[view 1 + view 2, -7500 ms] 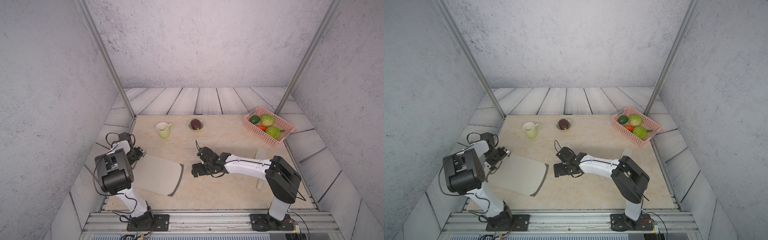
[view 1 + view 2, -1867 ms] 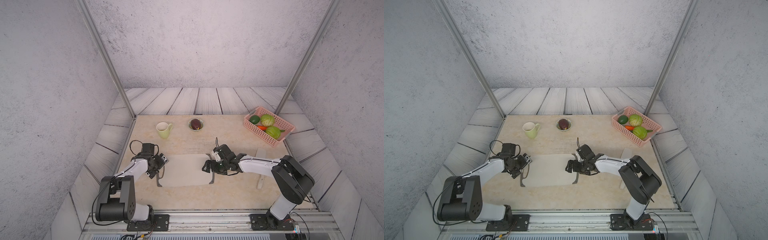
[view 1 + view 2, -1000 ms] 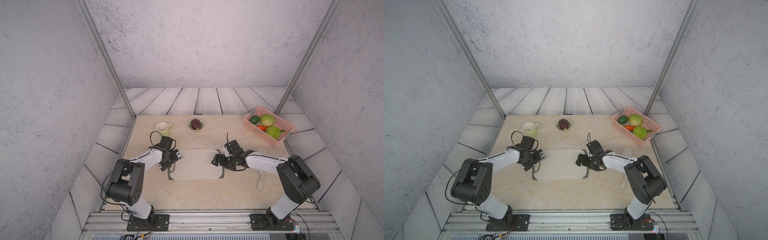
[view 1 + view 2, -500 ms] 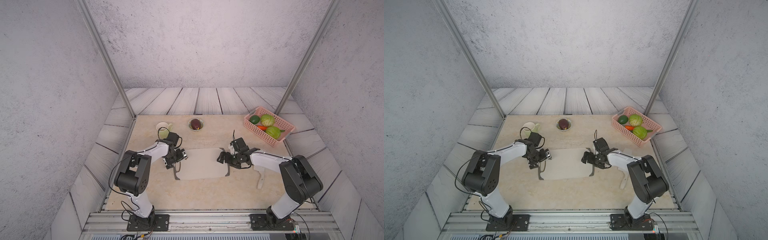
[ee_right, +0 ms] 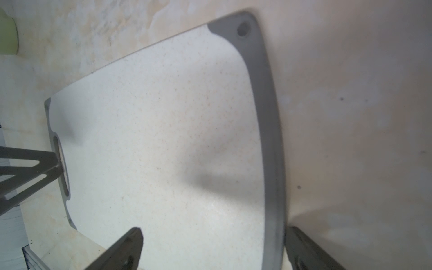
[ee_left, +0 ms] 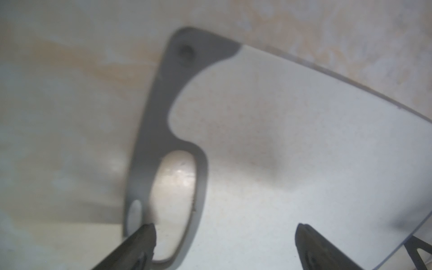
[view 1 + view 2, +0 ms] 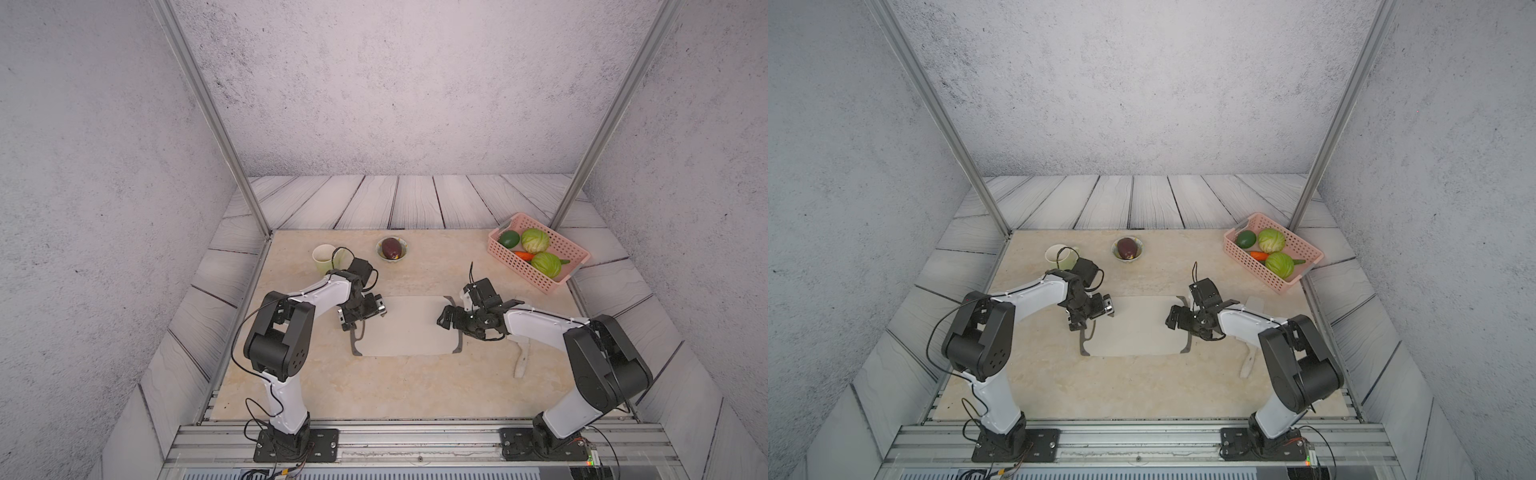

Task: Align the knife with the edge of the cutting board
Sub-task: Move the work surface to the center of the board.

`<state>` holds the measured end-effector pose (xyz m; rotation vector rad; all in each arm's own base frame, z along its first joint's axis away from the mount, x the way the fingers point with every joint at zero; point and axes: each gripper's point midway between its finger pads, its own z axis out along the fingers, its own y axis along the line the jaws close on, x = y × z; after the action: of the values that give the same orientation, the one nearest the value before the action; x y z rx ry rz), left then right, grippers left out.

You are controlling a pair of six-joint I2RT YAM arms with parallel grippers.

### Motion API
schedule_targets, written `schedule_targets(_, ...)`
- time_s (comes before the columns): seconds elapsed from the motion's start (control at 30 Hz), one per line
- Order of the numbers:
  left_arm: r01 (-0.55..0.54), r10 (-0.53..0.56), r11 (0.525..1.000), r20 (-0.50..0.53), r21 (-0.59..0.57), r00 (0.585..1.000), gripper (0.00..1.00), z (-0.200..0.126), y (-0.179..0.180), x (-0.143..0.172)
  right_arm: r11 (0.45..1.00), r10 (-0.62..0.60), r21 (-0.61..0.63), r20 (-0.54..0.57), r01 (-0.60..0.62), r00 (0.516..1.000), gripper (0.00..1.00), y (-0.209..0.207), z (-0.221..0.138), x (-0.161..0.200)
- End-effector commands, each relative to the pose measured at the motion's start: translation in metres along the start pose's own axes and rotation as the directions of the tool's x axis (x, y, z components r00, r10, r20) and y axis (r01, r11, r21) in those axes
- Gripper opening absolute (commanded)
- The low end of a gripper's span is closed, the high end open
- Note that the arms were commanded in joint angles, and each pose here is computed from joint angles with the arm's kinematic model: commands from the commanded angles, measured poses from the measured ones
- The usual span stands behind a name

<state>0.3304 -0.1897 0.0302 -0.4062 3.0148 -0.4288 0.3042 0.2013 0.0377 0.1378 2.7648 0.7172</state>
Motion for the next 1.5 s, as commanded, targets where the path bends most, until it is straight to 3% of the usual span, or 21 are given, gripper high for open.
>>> schedule_targets(0.0, -0.045, 0.046, 0.999, -0.043, 0.025, 0.998, 0.98, 0.009, -0.017, 0.012, 0.996, 0.06, 0.078, -0.125, -0.05, 0.99, 0.99, -0.028, 0.006, 0.039)
schedule_targets(0.47, -0.098, 0.098, 0.993, 0.006, 0.069, 0.995, 0.98, -0.002, -0.041, 0.008, 0.994, 0.079, 0.079, -0.089, -0.072, 0.993, 0.99, -0.038, -0.009, 0.04)
schedule_targets(0.63, -0.079, 0.083, 0.99, -0.034, 0.115, 0.996, 0.98, 0.01, -0.045, 0.018, 0.994, 0.086, 0.073, -0.082, -0.08, 0.993, 0.99, -0.043, -0.013, 0.036)
schedule_targets(1.47, -0.094, 0.093, 0.985, 0.016, 0.146, 0.996, 0.98, -0.003, -0.051, 0.013, 0.993, 0.116, 0.032, -0.083, -0.114, 0.99, 0.99, -0.035, -0.002, 0.008)
